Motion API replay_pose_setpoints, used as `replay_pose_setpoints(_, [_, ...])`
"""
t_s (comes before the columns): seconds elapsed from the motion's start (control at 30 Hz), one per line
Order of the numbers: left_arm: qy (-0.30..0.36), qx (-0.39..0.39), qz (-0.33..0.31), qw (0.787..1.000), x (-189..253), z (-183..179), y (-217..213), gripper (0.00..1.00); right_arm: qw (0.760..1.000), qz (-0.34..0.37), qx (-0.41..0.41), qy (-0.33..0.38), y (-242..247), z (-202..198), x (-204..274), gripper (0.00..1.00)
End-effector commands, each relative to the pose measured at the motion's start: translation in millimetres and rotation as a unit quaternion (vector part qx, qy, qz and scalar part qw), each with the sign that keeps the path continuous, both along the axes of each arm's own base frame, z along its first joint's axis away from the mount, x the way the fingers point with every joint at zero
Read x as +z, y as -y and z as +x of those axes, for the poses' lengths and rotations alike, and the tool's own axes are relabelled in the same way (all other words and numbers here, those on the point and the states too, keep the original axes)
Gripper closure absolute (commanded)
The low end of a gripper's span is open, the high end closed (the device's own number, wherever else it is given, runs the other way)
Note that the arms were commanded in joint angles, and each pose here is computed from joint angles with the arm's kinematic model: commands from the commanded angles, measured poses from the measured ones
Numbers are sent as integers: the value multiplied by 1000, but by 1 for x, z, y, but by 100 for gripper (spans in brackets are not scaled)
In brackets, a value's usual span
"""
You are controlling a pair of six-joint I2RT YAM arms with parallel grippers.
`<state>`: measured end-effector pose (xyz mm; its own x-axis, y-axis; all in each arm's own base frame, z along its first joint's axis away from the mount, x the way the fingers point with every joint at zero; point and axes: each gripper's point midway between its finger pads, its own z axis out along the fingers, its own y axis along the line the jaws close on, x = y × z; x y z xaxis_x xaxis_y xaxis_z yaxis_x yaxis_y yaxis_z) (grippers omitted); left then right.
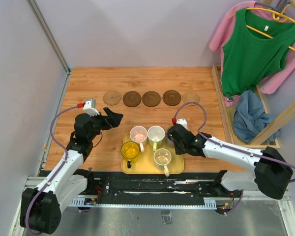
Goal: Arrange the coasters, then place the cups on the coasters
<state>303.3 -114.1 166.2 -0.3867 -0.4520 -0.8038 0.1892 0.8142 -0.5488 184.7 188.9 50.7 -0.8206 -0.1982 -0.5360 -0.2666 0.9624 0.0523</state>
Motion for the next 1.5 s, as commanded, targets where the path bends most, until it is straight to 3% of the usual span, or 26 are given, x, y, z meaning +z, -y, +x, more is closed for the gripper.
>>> replay_pose_setpoints(0.0, [15,-4,-8,1000,5,-1,1,0,999,-4,-16,37,3,7,16,99])
replay_pose_setpoints(0.27, [24,0,-8,1000,12,-1,0,0,994,-5,-23,104,10,23,53,99])
replay_pose_setpoints(0.6, [28,4,-9,1000,17,6,0,0,975,-72,-52,203,38,64,105,99])
replay_pose_setpoints(1.03, [27,26,6,999,20,27,-5,0,968,-62,-88,225,85,176,119,99])
replay_pose_setpoints(1.47, [10,24,12,1000,10,40,-3,0,979,-29,-92,182,100,272,92,99])
